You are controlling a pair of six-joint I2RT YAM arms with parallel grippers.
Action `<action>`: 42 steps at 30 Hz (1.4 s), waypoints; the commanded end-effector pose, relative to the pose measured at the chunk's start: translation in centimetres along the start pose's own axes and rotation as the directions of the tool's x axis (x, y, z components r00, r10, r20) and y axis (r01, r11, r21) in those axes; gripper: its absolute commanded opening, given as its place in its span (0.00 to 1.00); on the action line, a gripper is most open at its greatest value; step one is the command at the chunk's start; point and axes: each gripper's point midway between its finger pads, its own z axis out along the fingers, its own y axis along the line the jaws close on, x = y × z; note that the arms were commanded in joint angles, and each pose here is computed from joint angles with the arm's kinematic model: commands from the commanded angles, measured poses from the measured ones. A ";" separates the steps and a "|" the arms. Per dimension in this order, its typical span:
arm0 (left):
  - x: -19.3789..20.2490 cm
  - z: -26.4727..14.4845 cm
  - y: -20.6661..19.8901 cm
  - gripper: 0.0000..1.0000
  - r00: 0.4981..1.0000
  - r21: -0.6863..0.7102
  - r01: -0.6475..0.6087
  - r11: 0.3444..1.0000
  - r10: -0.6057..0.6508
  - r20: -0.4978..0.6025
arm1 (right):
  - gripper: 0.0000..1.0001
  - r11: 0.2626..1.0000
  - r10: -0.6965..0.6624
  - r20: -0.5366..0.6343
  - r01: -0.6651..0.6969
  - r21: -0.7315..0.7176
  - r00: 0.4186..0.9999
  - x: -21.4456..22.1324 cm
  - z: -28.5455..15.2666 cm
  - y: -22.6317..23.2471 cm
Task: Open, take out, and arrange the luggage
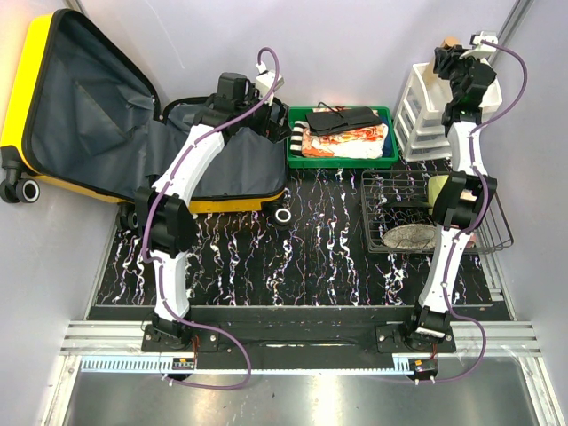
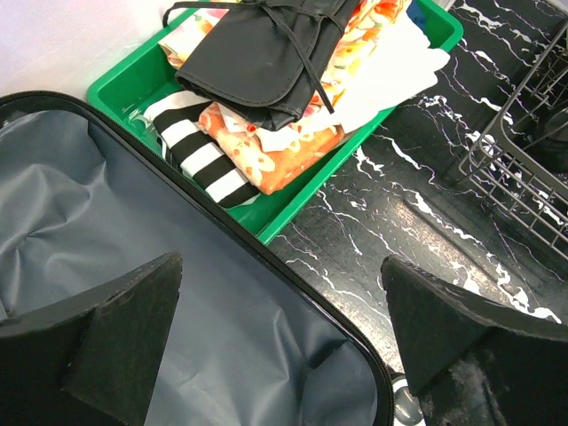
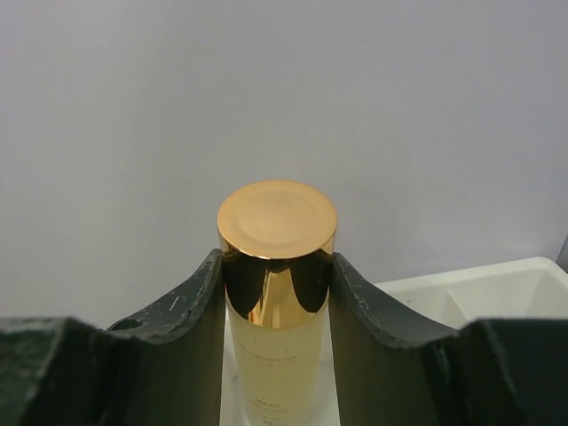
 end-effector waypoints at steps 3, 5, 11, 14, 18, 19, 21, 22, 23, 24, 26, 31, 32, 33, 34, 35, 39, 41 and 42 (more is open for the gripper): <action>-3.3 -2.1 0.2 0.99 0.995 -0.043 -0.046 0.998 0.050 0.081 | 0.39 0.997 -0.051 0.202 0.061 -0.045 0.978 -10.3 -0.4 2.4; -3.2 -2.1 0.4 0.99 0.996 -0.044 -0.046 0.998 0.050 0.080 | 0.48 0.996 -0.046 0.199 0.059 -0.060 0.979 -10.5 -0.5 2.7; -3.1 -1.9 0.4 0.99 0.996 -0.038 -0.046 0.998 0.049 0.080 | 0.63 0.995 -0.042 0.193 0.059 -0.085 0.980 -10.7 -0.6 3.3; -3.1 -2.0 0.5 0.99 0.996 -0.039 -0.046 0.998 0.049 0.078 | 0.66 0.994 -0.034 0.188 0.053 -0.096 0.982 -10.6 -0.6 3.5; -2.8 -2.1 0.5 0.99 0.996 -0.039 -0.040 0.998 0.043 0.074 | 0.68 0.993 -0.023 0.183 0.043 -0.108 0.983 -10.7 -0.6 3.7; -2.8 -2.1 0.4 0.99 0.997 -0.037 -0.039 0.999 0.041 0.072 | 0.69 0.993 -0.022 0.186 0.043 -0.109 0.982 -10.9 -0.6 3.8; -2.7 -2.2 0.5 0.99 0.997 -0.038 -0.037 0.999 0.040 0.071 | 0.72 0.992 -0.016 0.188 0.038 -0.117 0.982 -11.4 -0.7 4.0; -2.7 -2.3 0.6 0.99 0.996 -0.040 -0.040 0.998 0.043 0.073 | 0.73 0.992 -0.015 0.185 0.037 -0.118 0.983 -11.4 -0.8 4.1; -2.6 -2.3 0.5 0.99 0.997 -0.040 -0.039 0.998 0.041 0.070 | 0.74 0.993 -0.015 0.182 0.037 -0.116 0.983 -12.0 -1.0 4.1; -2.6 -2.4 0.6 0.99 0.997 -0.040 -0.040 0.998 0.042 0.070 | 0.75 0.993 -0.012 0.172 0.032 -0.112 0.985 -11.8 -1.1 4.0; -2.7 -2.5 0.5 0.99 0.996 -0.040 -0.044 0.998 0.047 0.073 | 0.77 0.995 -0.018 0.166 0.034 -0.093 0.986 -13.2 -1.8 3.3; -2.5 -3.0 0.5 0.99 0.996 -0.043 -0.046 0.998 0.049 0.069 | 0.82 0.998 -0.012 0.075 0.017 -0.065 0.997 -14.5 -4.1 0.2; -2.4 -3.0 0.6 0.99 0.997 -0.044 -0.046 0.998 0.049 0.066 | 0.82 0.999 -0.023 0.031 0.025 -0.046 0.999 -14.5 -4.9 -1.1; -2.5 -3.2 0.6 0.99 0.997 -0.045 -0.044 0.998 0.047 0.068 | 0.83 0.998 -0.030 0.002 0.030 -0.048 1.000 -14.2 -5.4 -1.4; -2.2 -3.2 0.7 0.99 0.997 -0.046 -0.039 0.998 0.041 0.064 | 0.83 0.999 -0.033 -0.022 0.032 -0.043 0.999 -14.0 -5.8 -2.0; -2.1 -3.1 0.6 0.99 0.997 -0.044 -0.036 0.998 0.038 0.065 | 0.84 0.998 -0.041 -0.063 0.038 -0.049 0.997 -13.7 -6.7 -2.8; -1.8 -3.3 0.6 0.99 0.997 -0.040 -0.021 0.999 0.024 0.070 | 0.82 0.994 -0.082 -0.209 0.065 -0.085 0.974 -11.1 -8.5 -3.2; -1.7 -3.4 0.7 0.99 0.997 -0.039 -0.018 0.999 0.021 0.069 | 0.81 0.990 -0.108 -0.293 0.077 -0.117 0.950 -8.9 -9.3 -3.2; -1.6 -3.3 0.6 0.99 0.997 -0.038 -0.017 0.999 0.020 0.069 | 0.80 0.989 -0.115 -0.303 0.081 -0.123 0.946 -9.0 -9.4 -3.1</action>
